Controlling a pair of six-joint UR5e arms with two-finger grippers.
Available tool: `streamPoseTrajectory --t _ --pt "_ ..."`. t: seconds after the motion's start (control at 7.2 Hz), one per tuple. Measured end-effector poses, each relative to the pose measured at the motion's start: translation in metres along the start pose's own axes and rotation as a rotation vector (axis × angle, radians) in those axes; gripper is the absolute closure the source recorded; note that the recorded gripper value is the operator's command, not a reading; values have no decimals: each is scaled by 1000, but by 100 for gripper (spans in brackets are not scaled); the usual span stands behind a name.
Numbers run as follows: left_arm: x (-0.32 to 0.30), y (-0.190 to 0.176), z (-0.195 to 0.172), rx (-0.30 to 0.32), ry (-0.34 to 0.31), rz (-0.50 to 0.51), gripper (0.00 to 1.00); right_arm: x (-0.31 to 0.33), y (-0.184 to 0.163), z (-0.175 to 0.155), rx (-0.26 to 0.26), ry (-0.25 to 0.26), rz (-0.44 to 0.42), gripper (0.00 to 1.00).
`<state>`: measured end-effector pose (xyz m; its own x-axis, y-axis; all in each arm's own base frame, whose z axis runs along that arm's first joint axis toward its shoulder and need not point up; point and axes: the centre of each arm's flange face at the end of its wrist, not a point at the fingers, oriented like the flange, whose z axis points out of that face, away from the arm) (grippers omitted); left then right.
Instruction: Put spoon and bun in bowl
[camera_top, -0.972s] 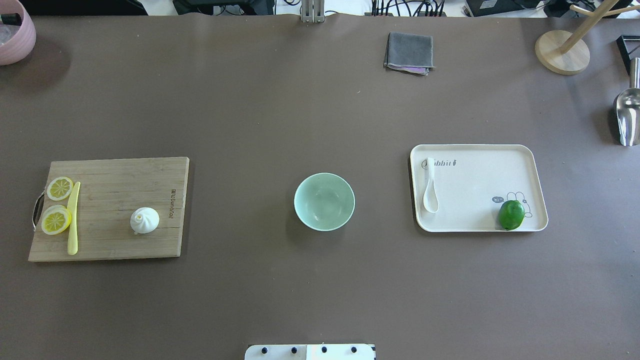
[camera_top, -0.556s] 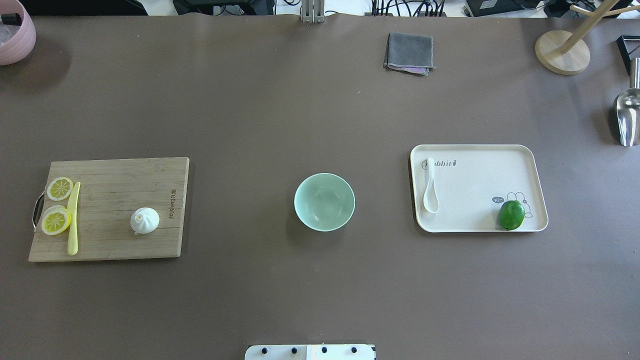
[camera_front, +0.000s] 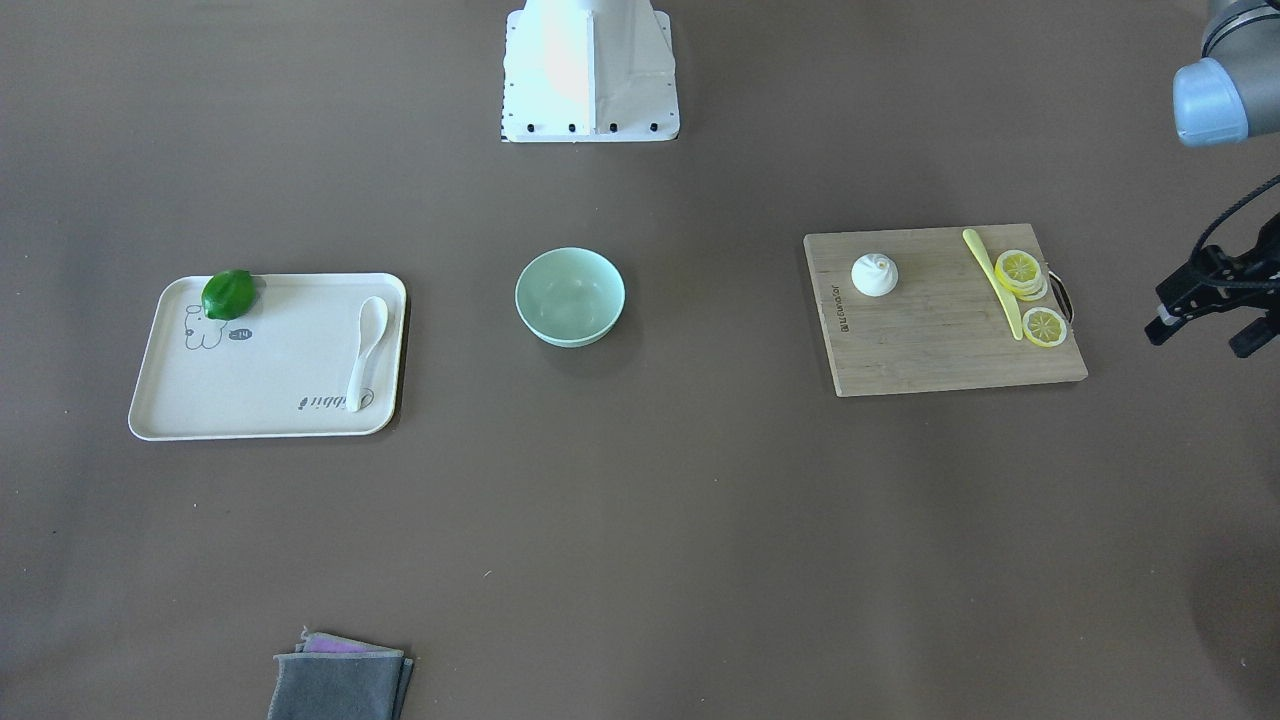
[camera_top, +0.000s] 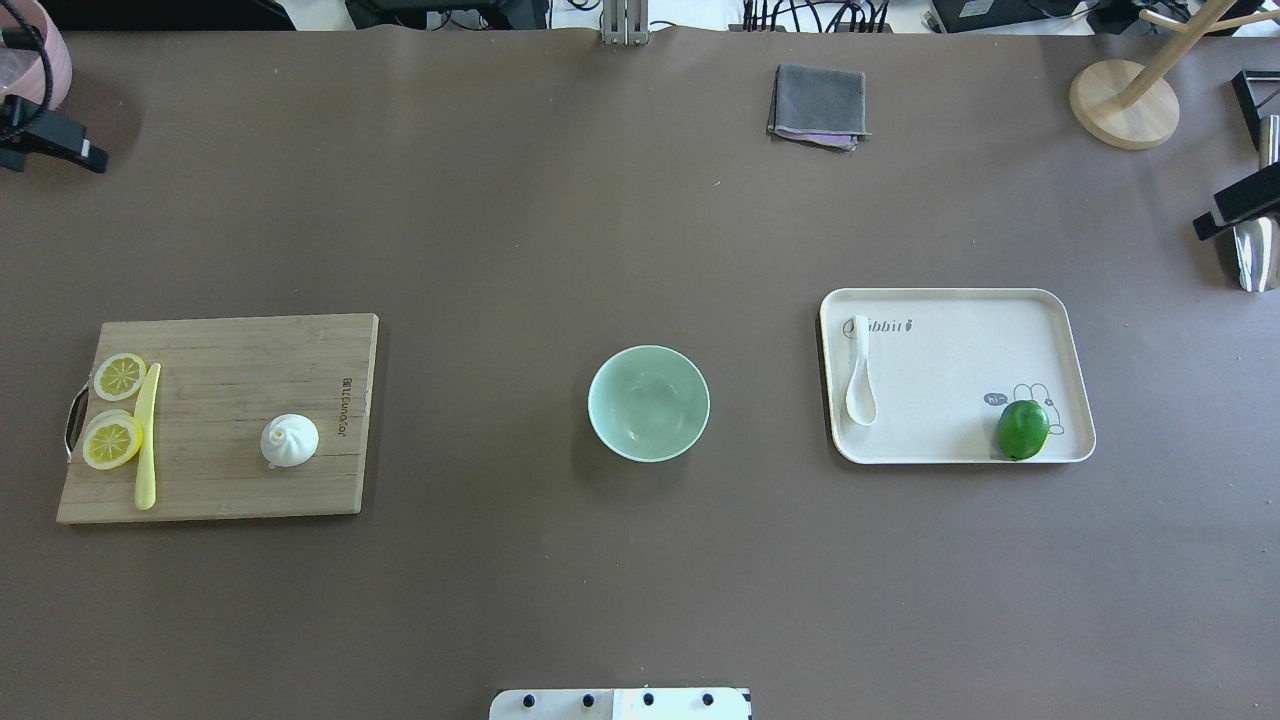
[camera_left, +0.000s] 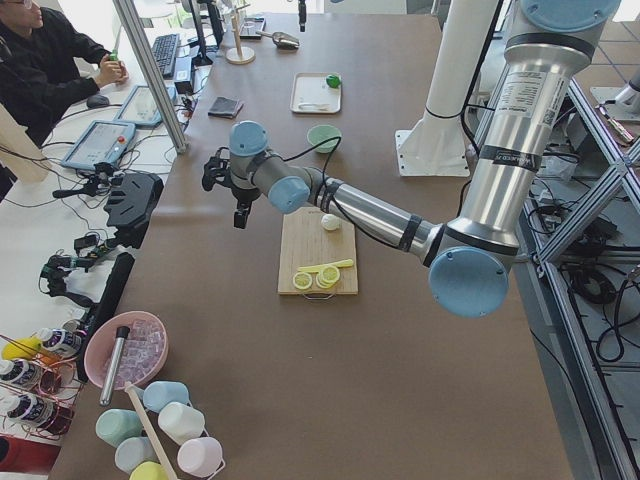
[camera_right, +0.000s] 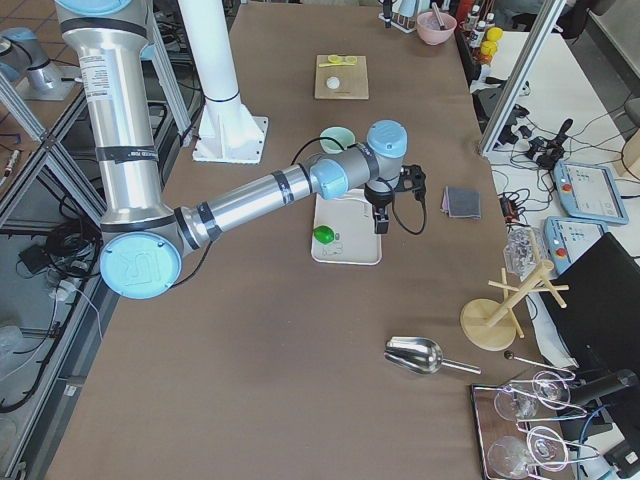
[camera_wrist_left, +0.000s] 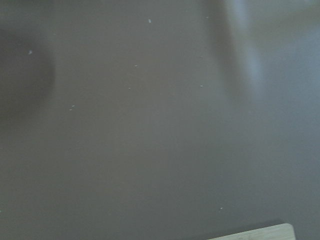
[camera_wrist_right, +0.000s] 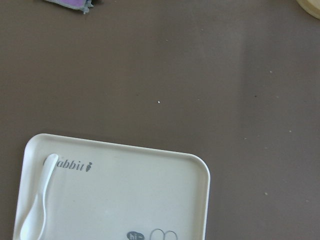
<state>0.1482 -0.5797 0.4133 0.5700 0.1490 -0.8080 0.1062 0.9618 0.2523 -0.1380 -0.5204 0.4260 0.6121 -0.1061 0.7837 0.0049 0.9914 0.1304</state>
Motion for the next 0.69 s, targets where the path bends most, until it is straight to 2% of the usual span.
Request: streamPoseTrajectory --t 0.14,0.42,0.56,0.69 --pt "-2 4 13 13 6 22 2 -38 1 26 19 23 38 0" --pt "-15 12 33 56 -28 49 2 -107 8 81 34 66 139 0" --pt "-17 14 37 65 -39 53 2 -132 10 106 18 75 191 3" --pt "-18 14 39 68 -44 55 2 -149 12 134 0 95 223 12"
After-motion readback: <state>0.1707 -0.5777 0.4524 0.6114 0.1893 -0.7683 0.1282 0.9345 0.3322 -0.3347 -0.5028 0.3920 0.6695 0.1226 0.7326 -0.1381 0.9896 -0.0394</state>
